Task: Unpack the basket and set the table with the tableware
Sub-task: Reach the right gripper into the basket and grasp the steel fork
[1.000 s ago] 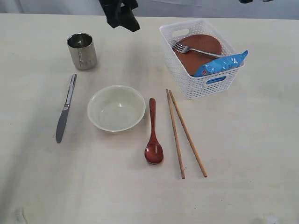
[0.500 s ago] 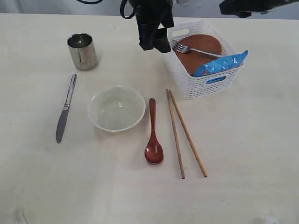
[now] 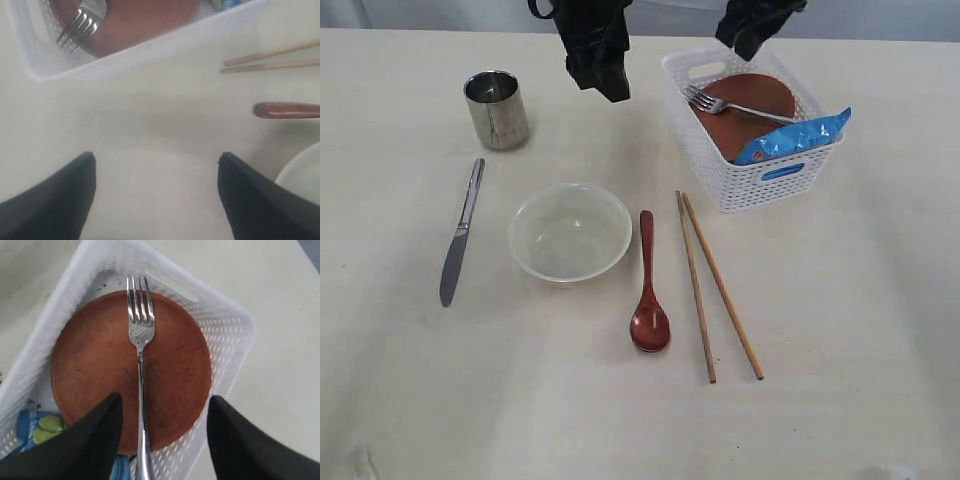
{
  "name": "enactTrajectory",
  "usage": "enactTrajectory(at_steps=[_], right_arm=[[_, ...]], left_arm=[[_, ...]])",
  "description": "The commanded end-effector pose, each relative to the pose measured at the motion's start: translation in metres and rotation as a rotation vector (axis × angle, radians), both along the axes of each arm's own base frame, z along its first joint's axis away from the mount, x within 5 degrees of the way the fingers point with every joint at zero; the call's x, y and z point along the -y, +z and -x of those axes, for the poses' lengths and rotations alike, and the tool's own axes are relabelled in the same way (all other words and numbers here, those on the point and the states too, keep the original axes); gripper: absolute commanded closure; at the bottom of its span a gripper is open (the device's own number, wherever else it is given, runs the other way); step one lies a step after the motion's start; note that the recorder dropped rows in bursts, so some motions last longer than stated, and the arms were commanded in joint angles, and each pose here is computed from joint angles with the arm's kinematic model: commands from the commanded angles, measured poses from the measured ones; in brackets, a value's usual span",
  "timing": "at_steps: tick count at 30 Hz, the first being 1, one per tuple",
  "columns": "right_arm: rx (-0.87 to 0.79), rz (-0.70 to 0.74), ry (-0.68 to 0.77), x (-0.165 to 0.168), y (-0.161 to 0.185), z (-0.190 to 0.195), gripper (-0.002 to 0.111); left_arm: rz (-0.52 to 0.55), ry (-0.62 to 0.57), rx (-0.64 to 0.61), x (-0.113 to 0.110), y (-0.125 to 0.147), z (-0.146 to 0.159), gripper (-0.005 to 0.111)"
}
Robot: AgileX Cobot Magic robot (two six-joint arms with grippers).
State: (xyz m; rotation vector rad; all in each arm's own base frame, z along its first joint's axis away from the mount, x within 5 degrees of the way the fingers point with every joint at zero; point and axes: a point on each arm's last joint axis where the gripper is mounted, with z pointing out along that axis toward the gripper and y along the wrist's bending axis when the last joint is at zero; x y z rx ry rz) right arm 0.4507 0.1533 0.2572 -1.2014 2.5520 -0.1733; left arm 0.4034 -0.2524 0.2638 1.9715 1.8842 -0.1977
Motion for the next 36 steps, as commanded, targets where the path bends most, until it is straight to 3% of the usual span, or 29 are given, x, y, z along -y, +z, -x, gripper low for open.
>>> enactTrajectory(at_steps=[1,8,19,27,33,34,36], right_arm=[[-0.041,0.100,-0.003,0.004,-0.032,-0.012,0.059],[-0.096,0.154,0.007,0.001,-0.067,-0.017,0.059],[-0.109,0.158,0.061,-0.024,-0.074,-0.009,0.059],[-0.133,0.174,0.054,-0.019,-0.082,-0.008,0.059],[-0.160,0.241,0.045,-0.016,-0.107,-0.012,0.060],[-0.160,0.251,0.045,-0.015,-0.109,-0.012,0.062],[-0.168,0.264,0.047,-0.015,-0.115,-0.013,0.077]], left_arm=[[0.001,0.007,0.005,-0.002,0.007,0.001,0.042],[0.001,0.007,0.005,-0.002,0.007,0.001,0.042],[0.003,0.008,0.008,-0.002,0.007,0.001,0.042],[0.003,0.008,0.008,-0.002,0.007,0.001,0.042],[0.005,0.007,0.007,-0.002,0.007,0.001,0.042],[0.005,0.007,0.007,-0.002,0.007,0.001,0.042],[0.005,0.007,0.007,-0.002,0.007,0.001,0.042]])
